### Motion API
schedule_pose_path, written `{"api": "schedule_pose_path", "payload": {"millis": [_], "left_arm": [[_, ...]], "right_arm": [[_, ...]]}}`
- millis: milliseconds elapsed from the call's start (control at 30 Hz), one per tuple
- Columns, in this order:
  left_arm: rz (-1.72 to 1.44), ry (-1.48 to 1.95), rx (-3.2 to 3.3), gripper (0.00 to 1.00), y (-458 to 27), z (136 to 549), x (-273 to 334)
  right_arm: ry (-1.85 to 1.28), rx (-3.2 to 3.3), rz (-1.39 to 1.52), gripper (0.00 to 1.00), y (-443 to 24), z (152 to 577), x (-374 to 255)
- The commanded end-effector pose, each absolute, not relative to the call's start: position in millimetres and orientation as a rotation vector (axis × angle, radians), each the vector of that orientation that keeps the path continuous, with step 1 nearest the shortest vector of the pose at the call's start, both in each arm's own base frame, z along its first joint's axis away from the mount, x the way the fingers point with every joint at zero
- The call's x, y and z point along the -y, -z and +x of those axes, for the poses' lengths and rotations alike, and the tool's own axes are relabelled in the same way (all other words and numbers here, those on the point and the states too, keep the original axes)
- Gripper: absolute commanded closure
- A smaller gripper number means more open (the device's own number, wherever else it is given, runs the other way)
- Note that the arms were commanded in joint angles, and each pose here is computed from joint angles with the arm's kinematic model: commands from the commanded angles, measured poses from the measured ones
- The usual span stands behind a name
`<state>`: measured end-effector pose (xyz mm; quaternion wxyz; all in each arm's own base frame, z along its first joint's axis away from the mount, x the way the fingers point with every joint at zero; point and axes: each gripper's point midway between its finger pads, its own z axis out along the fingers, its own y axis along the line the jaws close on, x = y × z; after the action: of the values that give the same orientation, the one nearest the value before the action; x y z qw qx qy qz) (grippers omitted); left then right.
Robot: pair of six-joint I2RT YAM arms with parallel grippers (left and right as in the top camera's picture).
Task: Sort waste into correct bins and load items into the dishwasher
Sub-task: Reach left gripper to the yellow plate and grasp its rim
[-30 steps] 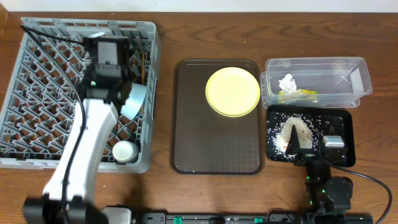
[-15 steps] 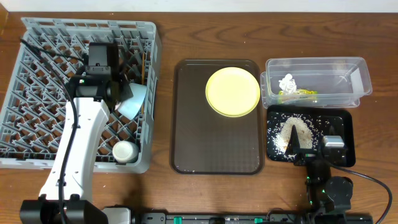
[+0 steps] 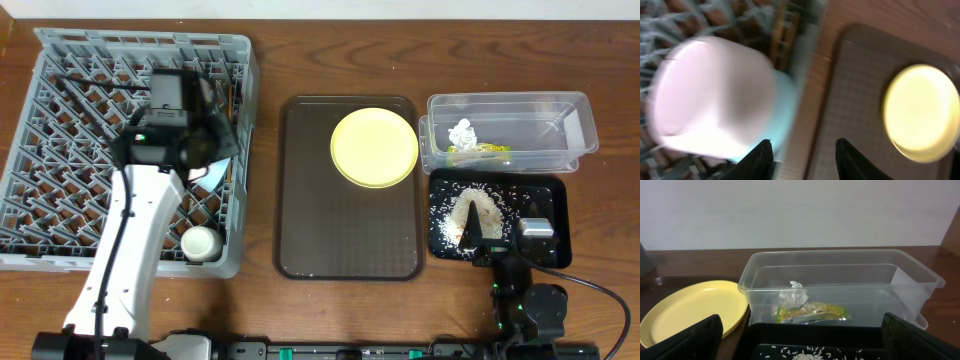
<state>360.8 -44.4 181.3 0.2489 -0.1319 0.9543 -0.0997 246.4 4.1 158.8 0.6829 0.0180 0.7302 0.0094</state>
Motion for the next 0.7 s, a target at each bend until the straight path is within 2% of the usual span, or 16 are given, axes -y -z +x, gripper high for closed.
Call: {"api": "schedule_pose_path", "payload": {"millis": [0,167,233,367,600,667], "left_arm": [[-0.213,0.332,-2.638,0.57,-176,356,77],[-0.045,0.363,-2.706,0.53,-155,349,126],[-0.01,0.378,-2.726,0.49,-144,350,145],[-0.075,0.425,-2.749,0.41,-117,363,168],[-0.032,0.913,-2.699,0.39,-80,397,233],[-0.063,0.946,-2.714,0.39,-64,400,243]], "right_arm": [[-0.019,-1.635,0.059,0.01,-159,246,-1],[-0.019,-1.635,0.059,0.01,-159,246,-1],[-0.019,-1.634,0.059,0.01,-159,246,-1],[-0.019,-1.634,0.059,0.01,-159,246,-1],[-0.019,-1.635,0.059,0.01,-159,246,-1],[-0.019,-1.635,0.059,0.01,-159,246,-1]]}}
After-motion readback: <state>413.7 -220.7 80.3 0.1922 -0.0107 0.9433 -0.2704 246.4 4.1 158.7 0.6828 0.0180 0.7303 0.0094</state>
